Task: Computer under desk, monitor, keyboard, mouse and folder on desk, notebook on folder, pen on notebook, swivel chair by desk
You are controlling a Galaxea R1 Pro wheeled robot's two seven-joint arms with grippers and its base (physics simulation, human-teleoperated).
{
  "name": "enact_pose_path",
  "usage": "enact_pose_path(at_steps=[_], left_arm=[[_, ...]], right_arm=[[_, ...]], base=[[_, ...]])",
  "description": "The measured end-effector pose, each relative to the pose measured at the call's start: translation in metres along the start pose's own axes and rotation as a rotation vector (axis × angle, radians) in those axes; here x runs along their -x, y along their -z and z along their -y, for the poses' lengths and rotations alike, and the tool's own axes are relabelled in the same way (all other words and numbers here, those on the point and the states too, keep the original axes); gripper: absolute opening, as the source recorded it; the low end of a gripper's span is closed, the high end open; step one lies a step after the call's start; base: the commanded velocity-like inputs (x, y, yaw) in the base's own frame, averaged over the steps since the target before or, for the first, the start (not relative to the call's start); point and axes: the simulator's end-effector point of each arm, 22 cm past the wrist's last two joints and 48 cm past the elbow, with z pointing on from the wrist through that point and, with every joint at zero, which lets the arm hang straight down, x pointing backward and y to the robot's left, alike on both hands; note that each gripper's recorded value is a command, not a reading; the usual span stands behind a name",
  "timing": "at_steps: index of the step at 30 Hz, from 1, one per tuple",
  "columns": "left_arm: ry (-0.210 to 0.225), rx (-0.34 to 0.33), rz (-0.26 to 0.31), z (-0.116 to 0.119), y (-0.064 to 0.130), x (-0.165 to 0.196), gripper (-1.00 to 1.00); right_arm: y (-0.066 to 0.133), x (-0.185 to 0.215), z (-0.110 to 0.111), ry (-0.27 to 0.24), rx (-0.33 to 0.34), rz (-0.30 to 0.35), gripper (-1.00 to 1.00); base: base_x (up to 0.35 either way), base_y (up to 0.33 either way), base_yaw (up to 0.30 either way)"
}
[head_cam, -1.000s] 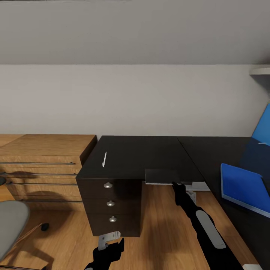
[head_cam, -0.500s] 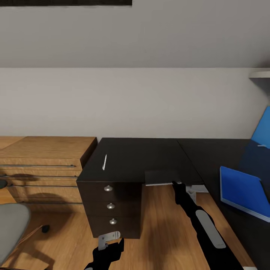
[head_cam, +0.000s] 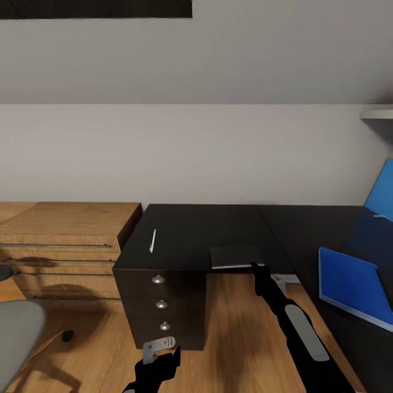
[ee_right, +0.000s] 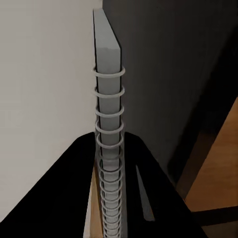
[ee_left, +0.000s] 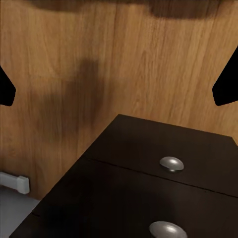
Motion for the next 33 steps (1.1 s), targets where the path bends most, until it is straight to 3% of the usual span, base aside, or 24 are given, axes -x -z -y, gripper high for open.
enact_pose_path(at_steps=[4,7,14,16,23,33], left_arm=[[0.0,0.0,0.0,0.002,0.005,0.006,1.0],[0.0,0.001,-0.001,0.003,0.008,0.009,1.0],[0.0,0.001,-0.002,0.007,0.016,0.019,1.0],[0.0,0.001,-0.002,0.008,0.018,0.022,1.0],[-0.001,-0.001,-0.002,0.01,0.02,0.024,1.0],[-0.001,0.001,-0.003,0.014,0.031,0.037,1.0]], right_arm=[[0.001,0.001,-0.013,0.0,0.011,-0.001,-1.0],[0.004,0.004,-0.046,0.004,0.069,0.003,-1.0],[0.013,0.008,-0.082,0.015,0.12,0.009,-1.0],[0.024,0.009,-0.094,0.021,0.146,0.015,-1.0],[0.042,0.01,-0.107,0.025,0.176,0.028,-1.0],[0.05,0.031,-0.125,0.016,0.178,0.072,-1.0]], base=[[0.0,0.0,0.0],[0.0,0.0,0.0],[0.0,0.0,0.0],[0.0,0.0,0.0],[0.0,0.0,0.0],[0.0,0.0,-0.018]])
